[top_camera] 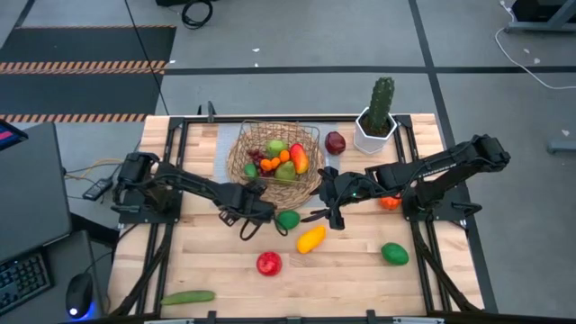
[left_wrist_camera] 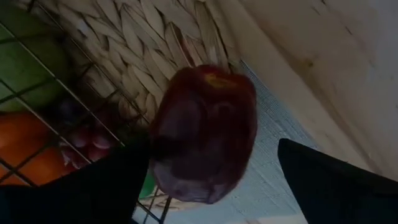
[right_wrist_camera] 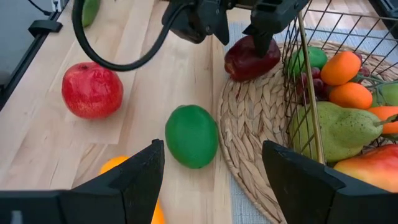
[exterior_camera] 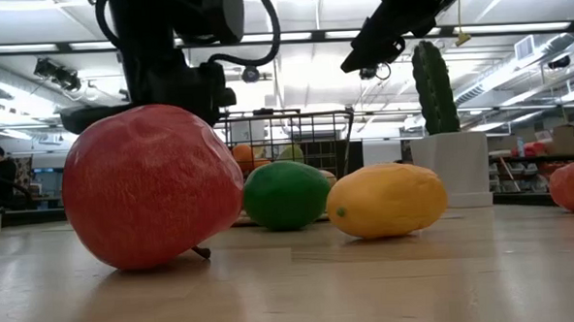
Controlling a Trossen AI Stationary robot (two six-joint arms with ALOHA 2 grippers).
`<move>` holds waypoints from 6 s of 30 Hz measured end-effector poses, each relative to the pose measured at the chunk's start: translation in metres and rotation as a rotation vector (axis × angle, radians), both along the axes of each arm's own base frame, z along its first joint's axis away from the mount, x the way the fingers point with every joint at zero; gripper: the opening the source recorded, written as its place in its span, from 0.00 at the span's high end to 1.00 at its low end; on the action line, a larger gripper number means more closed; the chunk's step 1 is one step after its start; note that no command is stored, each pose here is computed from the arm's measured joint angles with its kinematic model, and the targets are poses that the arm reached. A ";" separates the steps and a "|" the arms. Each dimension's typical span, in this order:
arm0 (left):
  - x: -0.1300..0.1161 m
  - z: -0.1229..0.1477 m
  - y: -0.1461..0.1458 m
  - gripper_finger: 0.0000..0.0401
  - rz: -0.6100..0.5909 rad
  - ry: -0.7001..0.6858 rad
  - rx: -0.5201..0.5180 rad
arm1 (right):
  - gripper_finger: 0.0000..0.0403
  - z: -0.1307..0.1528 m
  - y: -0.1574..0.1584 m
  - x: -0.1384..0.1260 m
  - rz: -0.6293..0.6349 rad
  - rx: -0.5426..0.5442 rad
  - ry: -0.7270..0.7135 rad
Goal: Build produce basket
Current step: Put the bottom dark red apple into the gold wire basket, then adjust the gold wire basket, then put the yellow mango into the gold wire basket
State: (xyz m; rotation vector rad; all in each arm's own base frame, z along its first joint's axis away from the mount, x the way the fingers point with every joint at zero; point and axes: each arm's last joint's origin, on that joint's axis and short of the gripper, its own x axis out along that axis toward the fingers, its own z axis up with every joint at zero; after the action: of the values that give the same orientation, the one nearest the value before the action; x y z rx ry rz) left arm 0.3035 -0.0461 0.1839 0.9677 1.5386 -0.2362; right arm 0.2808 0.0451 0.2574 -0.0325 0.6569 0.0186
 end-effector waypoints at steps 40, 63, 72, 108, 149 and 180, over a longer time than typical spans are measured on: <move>-0.008 -0.018 -0.018 0.28 0.062 -0.062 0.084 | 0.32 0.000 0.000 0.000 0.004 0.000 -0.001; 0.019 0.120 0.086 0.24 0.552 -0.580 0.214 | 0.32 0.001 0.000 0.000 -0.001 0.010 -0.005; 0.012 0.113 0.139 0.15 0.802 -0.600 0.028 | 0.32 0.001 0.002 -0.001 0.018 0.023 0.000; 0.002 0.069 0.103 0.14 0.720 -0.300 -0.260 | 0.32 0.001 0.002 -0.001 0.021 0.021 0.000; -0.054 0.077 0.113 0.14 0.911 -0.170 0.140 | 0.32 0.001 0.004 -0.001 0.027 0.024 0.000; -0.069 0.099 0.106 0.29 1.088 -0.484 0.313 | 0.32 -0.001 -0.013 -0.002 -0.222 -0.149 0.002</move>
State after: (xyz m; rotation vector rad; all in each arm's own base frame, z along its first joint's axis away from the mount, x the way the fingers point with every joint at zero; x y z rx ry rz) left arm 0.2343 0.0601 0.2828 0.2623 1.4478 0.9584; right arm 0.2789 0.0323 0.2567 -0.1026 0.6598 -0.2443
